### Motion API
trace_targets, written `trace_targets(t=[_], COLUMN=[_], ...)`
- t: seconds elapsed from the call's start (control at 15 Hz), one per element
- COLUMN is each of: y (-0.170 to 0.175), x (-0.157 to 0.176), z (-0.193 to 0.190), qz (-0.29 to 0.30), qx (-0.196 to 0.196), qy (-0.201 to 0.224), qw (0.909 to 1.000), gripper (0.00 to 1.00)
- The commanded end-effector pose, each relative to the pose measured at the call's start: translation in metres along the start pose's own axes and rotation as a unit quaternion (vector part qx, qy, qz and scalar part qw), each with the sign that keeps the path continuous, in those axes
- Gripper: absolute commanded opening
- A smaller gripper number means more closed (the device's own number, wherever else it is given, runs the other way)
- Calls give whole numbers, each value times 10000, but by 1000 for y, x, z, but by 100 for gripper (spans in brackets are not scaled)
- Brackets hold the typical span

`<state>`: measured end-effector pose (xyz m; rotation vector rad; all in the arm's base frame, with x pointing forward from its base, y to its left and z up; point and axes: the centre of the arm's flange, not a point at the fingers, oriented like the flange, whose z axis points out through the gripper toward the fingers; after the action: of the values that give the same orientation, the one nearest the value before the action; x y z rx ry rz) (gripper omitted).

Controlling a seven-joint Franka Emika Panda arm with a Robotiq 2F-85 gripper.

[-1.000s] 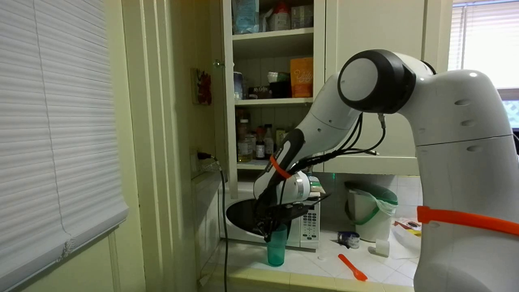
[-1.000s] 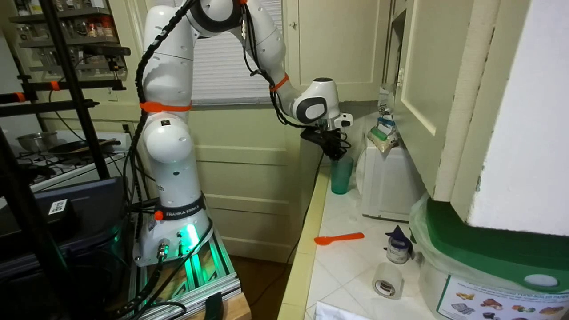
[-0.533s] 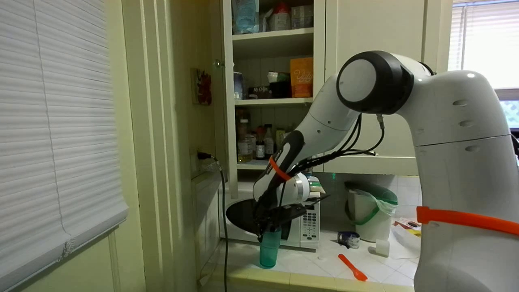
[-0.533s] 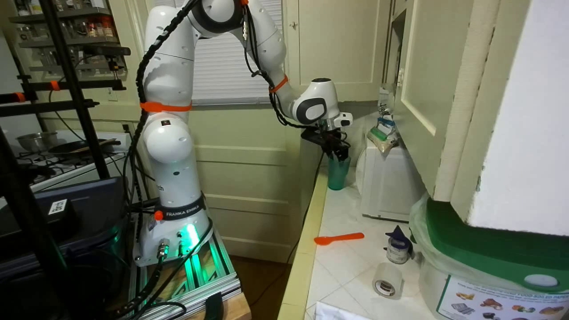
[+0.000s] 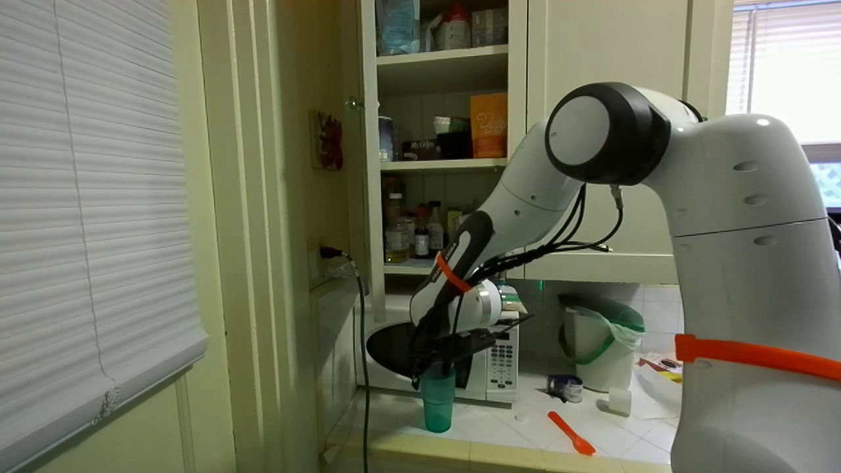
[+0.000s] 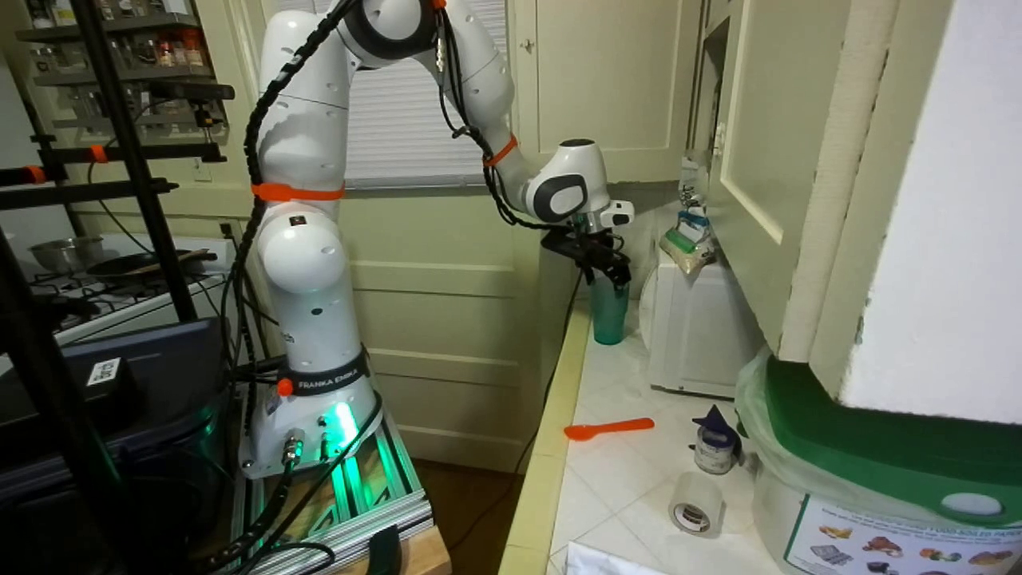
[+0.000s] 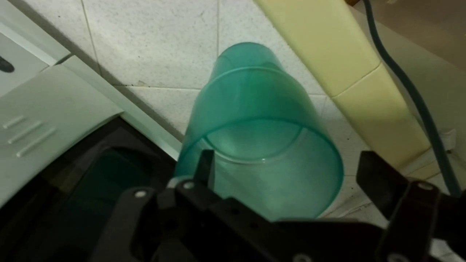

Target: Remove the cup from the cupboard

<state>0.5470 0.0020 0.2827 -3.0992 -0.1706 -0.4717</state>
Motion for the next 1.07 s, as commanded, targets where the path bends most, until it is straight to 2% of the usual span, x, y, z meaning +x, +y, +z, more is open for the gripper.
trace_targets(t=[0.0,0.47,0.6,0.87,1.0], y=[-5,-10,-10,-15,-17], x=[-2,2,3,10,14], z=[-7,-35,-48,-74,-85], qz=[-50,-303,-341,-177,81], qx=[-86,-147,-49,51,197], qy=[138,317,393,716,696], qw=[9999,9989,9986,9973,9973], gripper=[100,100,100,100,100])
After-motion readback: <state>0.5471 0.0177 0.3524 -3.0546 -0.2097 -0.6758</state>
